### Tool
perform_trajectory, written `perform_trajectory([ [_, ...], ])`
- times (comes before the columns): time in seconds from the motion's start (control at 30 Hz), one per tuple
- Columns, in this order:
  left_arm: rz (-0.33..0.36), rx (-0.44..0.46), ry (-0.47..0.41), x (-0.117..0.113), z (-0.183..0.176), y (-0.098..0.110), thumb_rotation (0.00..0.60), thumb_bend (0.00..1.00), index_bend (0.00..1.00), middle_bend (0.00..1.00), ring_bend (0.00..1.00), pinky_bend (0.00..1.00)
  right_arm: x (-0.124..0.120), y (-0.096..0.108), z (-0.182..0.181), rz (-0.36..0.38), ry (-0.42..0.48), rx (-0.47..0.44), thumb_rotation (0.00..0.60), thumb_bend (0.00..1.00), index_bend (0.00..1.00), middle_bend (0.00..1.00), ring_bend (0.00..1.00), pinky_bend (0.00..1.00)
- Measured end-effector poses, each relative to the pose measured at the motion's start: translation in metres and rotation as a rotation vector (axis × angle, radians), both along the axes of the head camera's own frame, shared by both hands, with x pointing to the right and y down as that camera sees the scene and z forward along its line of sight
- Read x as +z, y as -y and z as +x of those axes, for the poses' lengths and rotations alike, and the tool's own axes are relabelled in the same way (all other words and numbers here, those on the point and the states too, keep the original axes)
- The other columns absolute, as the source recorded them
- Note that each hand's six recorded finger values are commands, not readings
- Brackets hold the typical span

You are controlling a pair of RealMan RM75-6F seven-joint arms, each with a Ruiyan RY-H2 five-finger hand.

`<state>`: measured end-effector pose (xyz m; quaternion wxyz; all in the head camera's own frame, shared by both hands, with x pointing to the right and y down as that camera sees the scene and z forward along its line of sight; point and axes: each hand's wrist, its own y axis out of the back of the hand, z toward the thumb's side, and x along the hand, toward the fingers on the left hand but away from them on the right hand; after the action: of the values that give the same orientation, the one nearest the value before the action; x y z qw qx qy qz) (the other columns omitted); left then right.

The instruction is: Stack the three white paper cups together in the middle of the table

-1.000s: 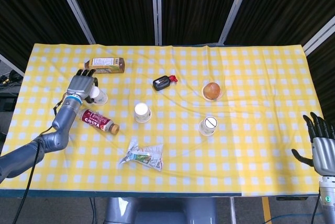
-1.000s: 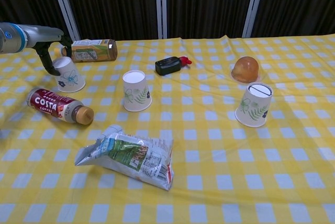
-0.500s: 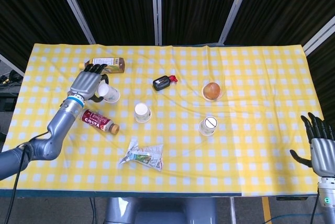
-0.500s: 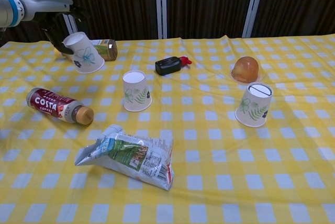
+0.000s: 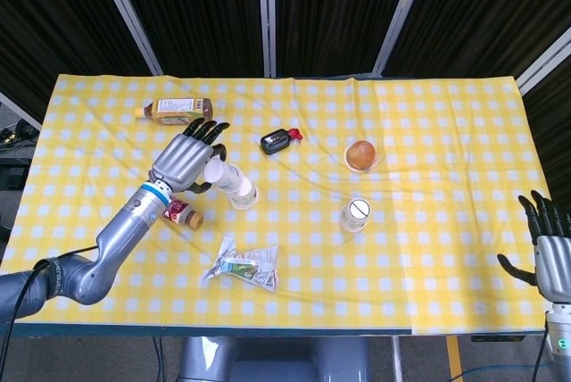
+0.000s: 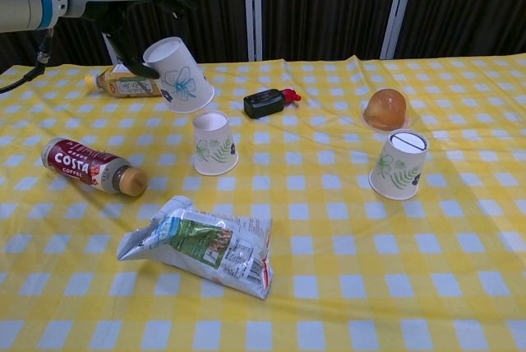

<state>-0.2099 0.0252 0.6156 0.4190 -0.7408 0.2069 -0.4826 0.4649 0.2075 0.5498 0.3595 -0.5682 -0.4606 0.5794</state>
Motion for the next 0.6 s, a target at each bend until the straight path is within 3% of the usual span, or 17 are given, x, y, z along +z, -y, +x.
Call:
perform_trajectory([
  [0.5,-0.037,-0.009,0.011,0.019,0.020,-0.006,0.600,0.28,0.38,0.00,0.00,0.00,-0.004,-0.001,-0.001,0.006,0.018,-0.002,0.600,0.09,0.01,0.00,0.00,0.00],
  [0.6,-0.044,-0.012,0.012,0.024,0.023,-0.007,0.600,0.28,0.31,0.00,0.00,0.00,-0.005,-0.001,0.000,0.008,0.019,-0.001,0.600,0.09,0.01,0.00,0.00,0.00],
])
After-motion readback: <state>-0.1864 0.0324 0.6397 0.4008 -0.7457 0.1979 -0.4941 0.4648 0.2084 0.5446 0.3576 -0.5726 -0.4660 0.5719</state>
